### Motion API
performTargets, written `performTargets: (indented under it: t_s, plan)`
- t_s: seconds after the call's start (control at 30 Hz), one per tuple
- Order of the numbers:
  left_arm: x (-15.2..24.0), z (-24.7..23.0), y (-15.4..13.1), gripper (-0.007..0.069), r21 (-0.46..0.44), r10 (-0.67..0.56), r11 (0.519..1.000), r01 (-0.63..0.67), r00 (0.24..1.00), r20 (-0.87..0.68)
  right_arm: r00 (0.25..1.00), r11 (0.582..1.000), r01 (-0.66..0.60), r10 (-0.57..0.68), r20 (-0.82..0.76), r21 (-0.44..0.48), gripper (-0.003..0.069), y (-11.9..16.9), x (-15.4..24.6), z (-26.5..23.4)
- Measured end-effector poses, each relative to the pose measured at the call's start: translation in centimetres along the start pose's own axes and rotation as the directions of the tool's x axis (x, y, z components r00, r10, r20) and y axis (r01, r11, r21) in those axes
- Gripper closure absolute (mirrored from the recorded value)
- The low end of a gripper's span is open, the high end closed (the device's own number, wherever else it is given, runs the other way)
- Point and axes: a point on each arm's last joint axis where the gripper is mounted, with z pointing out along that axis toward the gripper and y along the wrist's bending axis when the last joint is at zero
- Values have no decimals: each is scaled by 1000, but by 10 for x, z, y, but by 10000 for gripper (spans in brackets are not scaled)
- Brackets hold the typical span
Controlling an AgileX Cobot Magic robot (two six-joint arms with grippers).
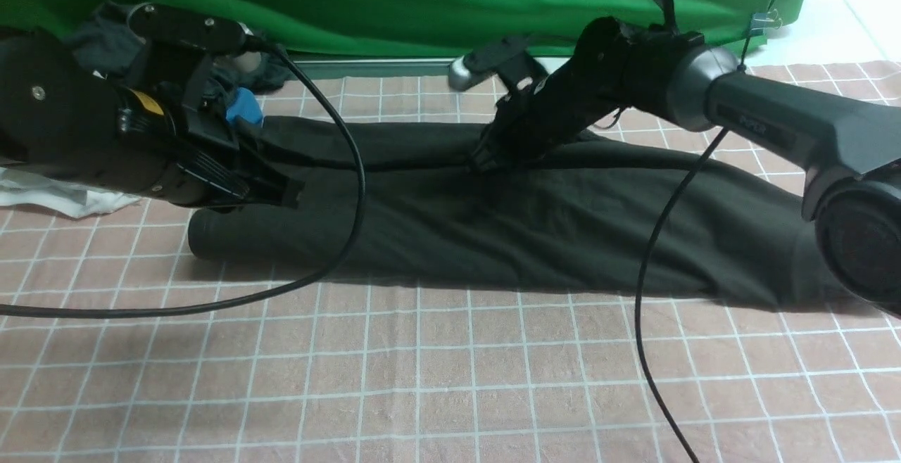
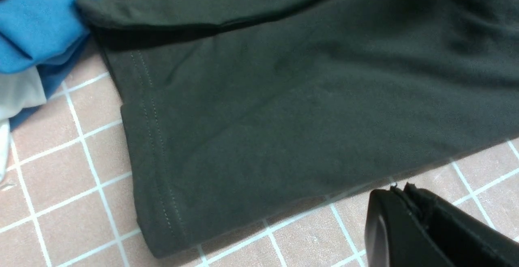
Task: Fold a long-sleeved shirt over a pink coffee tablecloth.
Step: 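Pull the folded dark garment lengthwise by its ends to straighten it flat on the table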
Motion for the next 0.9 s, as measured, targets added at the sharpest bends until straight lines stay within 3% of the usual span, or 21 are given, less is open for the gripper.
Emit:
performTargets:
  t_s: [0.2, 0.3, 0.4, 0.47, 0.63, 0.73, 0.8, 0.9]
  plan:
    - [0, 0, -1, 610, 8, 3, 1000, -3, 1000, 2, 979, 981, -72, 35, 203, 177, 630, -48, -5, -2]
    - [1, 0, -1, 610, 13, 38, 999, -38, 999, -5, 952, 956, -159, 83, 293, 247, 581, -85, -4, -16]
    - [1, 0, -1, 610, 15, 48, 999, -48, 999, -10, 947, 945, -202, 121, 298, 256, 548, -100, -3, -34]
    - [1, 0, -2, 610, 18, 47, 999, -47, 999, -10, 961, 951, -190, 129, 246, 244, 535, -109, -7, -71]
    - [1, -3, -6, 610, 57, 36, 998, -35, 999, -5, 986, 946, -146, 117, 115, 290, 535, -103, -5, -157]
    - [-4, -18, -24, 610, 110, 86, 990, -91, 995, 56, 972, 900, -225, 233, 24, 374, 533, -97, 35, -220]
    - [-6, -30, -36, 610, 132, 116, 983, -128, 988, 97, 950, 872, -284, 312, -6, 399, 524, -100, 60, -233]
    - [-9, -52, -63, 610, 180, 184, 960, -215, 967, 176, 861, 777, -440, 508, -35, 450, 454, -107, 113, -256]
